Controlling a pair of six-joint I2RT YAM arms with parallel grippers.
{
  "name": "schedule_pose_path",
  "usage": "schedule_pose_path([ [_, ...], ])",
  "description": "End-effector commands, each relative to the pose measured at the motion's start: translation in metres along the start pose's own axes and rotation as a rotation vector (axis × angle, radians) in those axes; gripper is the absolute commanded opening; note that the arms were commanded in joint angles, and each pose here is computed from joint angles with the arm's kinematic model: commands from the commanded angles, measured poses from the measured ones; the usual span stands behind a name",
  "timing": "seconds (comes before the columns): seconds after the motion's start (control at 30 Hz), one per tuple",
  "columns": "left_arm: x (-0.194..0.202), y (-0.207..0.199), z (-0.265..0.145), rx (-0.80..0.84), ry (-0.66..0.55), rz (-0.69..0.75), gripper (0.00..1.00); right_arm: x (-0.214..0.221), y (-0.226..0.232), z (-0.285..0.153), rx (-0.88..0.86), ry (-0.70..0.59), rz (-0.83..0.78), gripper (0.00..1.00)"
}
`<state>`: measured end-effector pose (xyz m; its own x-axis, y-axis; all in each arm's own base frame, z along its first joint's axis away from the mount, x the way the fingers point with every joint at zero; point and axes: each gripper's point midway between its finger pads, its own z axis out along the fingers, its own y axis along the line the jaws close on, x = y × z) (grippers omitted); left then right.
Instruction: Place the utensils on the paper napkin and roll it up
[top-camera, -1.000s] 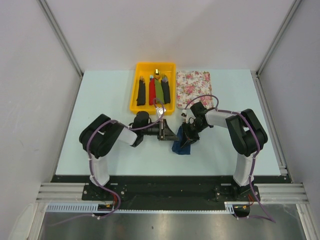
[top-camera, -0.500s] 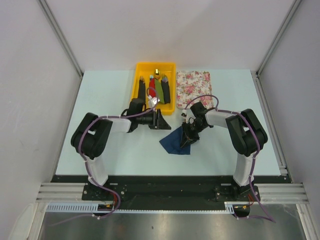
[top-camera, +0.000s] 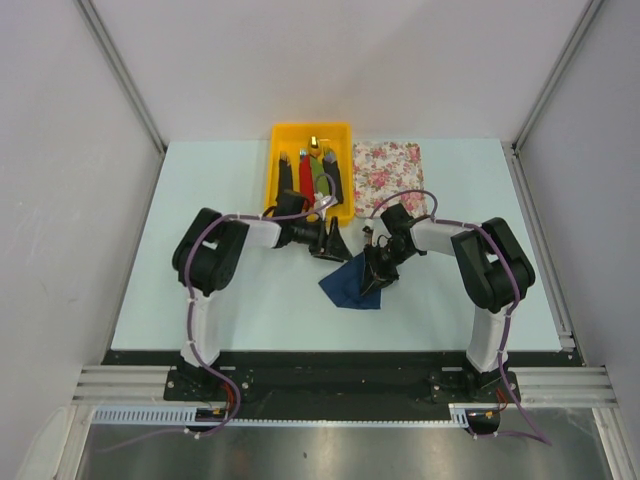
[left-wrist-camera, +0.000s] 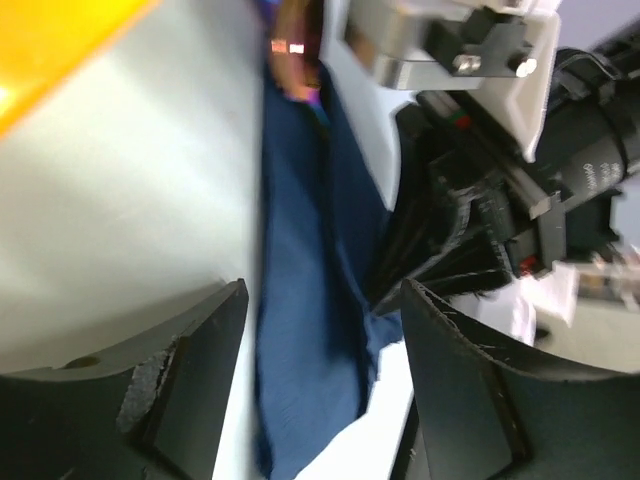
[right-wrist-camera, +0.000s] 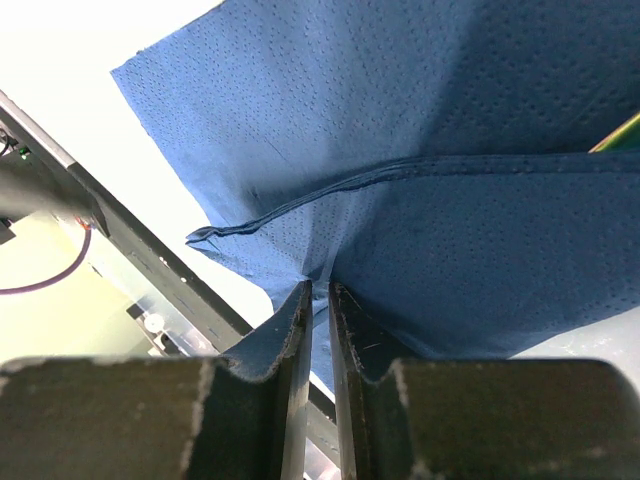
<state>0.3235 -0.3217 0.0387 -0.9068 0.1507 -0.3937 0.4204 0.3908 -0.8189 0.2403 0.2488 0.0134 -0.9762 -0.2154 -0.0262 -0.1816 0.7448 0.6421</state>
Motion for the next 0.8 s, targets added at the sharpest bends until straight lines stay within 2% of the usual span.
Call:
schedule_pose_path([
  [0.0, 0.014, 0.008, 0.023, 0.029, 0.116, 0.057, 0.71, -0.003, -0.043, 0.030, 0.154, -0.022, -0.047, 0.18],
  [0.03, 0.014, 0.004, 0.029, 0.046, 0.129, 0.086, 0.71, -0.003, -0.044, 0.030, 0.155, -0.023, -0.046, 0.18],
  [0.13, 0.032, 0.002, 0.031, 0.064, 0.193, 0.054, 0.70, -0.004, -0.044, 0.029, 0.159, -0.028, -0.046, 0.18],
  [0.4, 0.053, -0.011, 0.012, 0.098, 0.227, 0.049, 0.66, -0.005, -0.046, 0.029, 0.161, -0.029, -0.042, 0.18],
  [0.6, 0.064, -0.021, -0.009, 0.106, 0.194, -0.019, 0.63, -0.005, -0.045, 0.029, 0.165, -0.030, -0.043, 0.18],
  [0.77, 0.062, -0.037, -0.015, 0.124, 0.135, -0.051, 0.56, -0.005, -0.044, 0.030, 0.163, -0.029, -0.045, 0.18],
])
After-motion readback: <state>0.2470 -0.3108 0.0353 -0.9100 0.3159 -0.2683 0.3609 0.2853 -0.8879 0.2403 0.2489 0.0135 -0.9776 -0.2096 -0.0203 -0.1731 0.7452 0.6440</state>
